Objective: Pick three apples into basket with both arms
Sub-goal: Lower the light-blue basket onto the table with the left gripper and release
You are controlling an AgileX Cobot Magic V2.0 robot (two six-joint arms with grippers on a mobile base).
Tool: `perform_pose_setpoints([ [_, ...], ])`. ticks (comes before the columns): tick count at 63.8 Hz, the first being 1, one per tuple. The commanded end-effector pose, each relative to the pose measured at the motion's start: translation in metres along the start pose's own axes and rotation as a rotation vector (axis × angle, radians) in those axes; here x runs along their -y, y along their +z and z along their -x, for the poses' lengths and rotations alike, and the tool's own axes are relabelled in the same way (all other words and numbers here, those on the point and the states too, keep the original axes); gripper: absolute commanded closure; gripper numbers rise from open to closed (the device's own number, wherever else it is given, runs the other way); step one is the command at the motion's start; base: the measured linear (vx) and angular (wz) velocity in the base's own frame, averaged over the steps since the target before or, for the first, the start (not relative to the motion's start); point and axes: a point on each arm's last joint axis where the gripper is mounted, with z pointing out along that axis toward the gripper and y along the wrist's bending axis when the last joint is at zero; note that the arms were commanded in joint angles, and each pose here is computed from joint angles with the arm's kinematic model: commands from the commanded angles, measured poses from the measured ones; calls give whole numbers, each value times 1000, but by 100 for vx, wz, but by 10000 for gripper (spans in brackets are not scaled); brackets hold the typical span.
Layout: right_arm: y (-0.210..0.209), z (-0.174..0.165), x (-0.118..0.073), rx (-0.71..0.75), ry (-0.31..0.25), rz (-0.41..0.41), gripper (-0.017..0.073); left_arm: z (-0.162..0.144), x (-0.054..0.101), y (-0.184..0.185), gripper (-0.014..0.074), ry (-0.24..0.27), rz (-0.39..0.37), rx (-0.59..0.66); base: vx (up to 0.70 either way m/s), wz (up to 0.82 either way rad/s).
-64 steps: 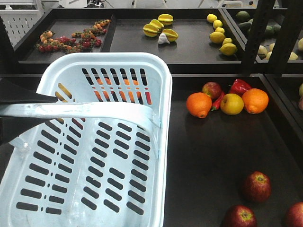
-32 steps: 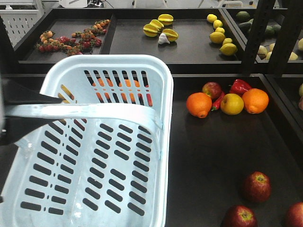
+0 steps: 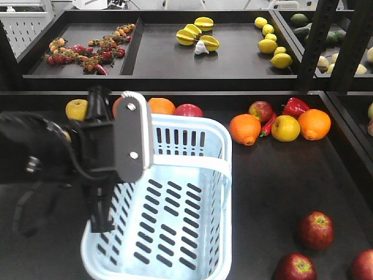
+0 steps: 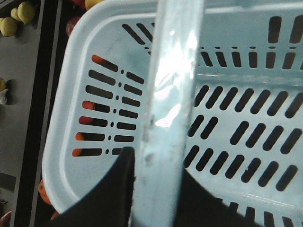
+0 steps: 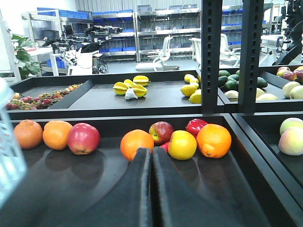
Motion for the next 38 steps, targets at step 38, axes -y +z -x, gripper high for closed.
perform_pose_setpoints([
  [38, -1, 3, 0, 74, -5, 1, 568, -7, 5, 96, 584, -126, 75, 61, 0, 0],
])
